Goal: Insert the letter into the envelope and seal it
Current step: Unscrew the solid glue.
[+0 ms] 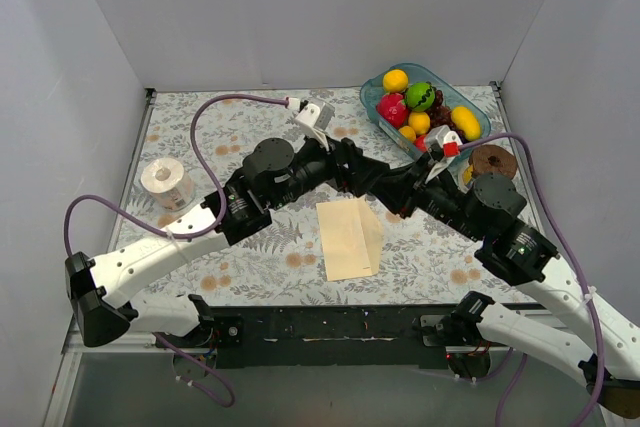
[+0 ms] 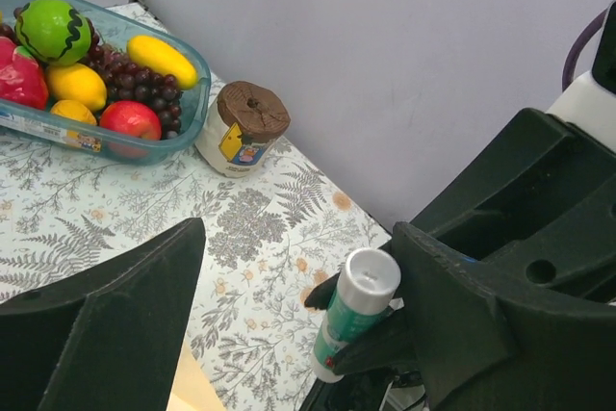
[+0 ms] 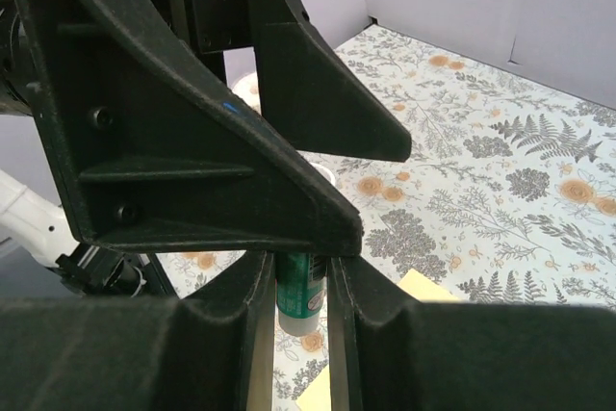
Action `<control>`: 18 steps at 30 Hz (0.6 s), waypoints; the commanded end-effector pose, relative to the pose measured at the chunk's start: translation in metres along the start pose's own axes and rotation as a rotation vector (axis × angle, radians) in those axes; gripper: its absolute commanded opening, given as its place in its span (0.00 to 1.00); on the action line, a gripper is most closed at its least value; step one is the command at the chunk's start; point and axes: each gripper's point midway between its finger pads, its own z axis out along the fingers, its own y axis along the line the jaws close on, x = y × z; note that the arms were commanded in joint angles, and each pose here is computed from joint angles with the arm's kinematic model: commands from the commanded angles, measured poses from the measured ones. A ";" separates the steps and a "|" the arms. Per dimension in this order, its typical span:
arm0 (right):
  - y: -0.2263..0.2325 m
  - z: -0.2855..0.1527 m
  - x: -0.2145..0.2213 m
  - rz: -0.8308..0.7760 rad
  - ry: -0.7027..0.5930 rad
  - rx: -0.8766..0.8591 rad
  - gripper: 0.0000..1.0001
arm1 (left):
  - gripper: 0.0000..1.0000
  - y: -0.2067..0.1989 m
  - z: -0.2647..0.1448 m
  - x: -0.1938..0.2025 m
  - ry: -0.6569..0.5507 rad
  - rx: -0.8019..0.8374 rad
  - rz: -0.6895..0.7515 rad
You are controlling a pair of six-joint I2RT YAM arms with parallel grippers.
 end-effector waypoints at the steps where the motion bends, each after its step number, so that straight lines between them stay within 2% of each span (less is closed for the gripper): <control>1: 0.013 0.000 -0.021 0.001 -0.068 -0.060 0.01 | 0.72 -0.009 0.002 -0.007 -0.007 -0.002 0.018; 3: 0.015 -0.001 -0.021 -0.001 -0.071 -0.065 0.01 | 0.64 -0.010 0.003 -0.005 -0.002 0.000 0.019; 4: 0.014 -0.001 -0.021 0.000 -0.074 -0.065 0.01 | 0.51 -0.010 0.003 -0.004 0.001 0.004 0.021; 6: 0.014 -0.003 -0.022 0.001 -0.082 -0.059 0.01 | 0.35 -0.013 0.003 -0.002 0.010 0.020 0.024; 7: 0.013 -0.004 -0.023 0.001 -0.085 -0.055 0.01 | 0.16 -0.014 0.003 -0.002 0.011 0.025 0.024; 8: 0.012 -0.004 -0.024 0.001 -0.089 -0.046 0.01 | 0.01 -0.015 0.003 0.000 0.017 0.030 0.025; 12: 0.017 -0.009 -0.025 -0.088 -0.059 -0.082 0.01 | 0.00 -0.039 -0.002 0.009 0.071 0.168 0.035; 14: 0.034 -0.017 -0.031 -0.138 -0.021 -0.168 0.01 | 0.00 -0.064 -0.014 0.018 0.134 0.327 0.064; 15: 0.042 -0.021 -0.035 -0.156 -0.019 -0.213 0.01 | 0.00 -0.077 -0.021 0.013 0.122 0.394 0.080; 16: 0.063 -0.031 -0.038 -0.195 -0.017 -0.332 0.01 | 0.00 -0.097 -0.036 0.018 0.160 0.531 0.099; 18: 0.090 -0.051 -0.047 -0.236 -0.058 -0.486 0.01 | 0.00 -0.119 -0.064 0.014 0.185 0.699 0.141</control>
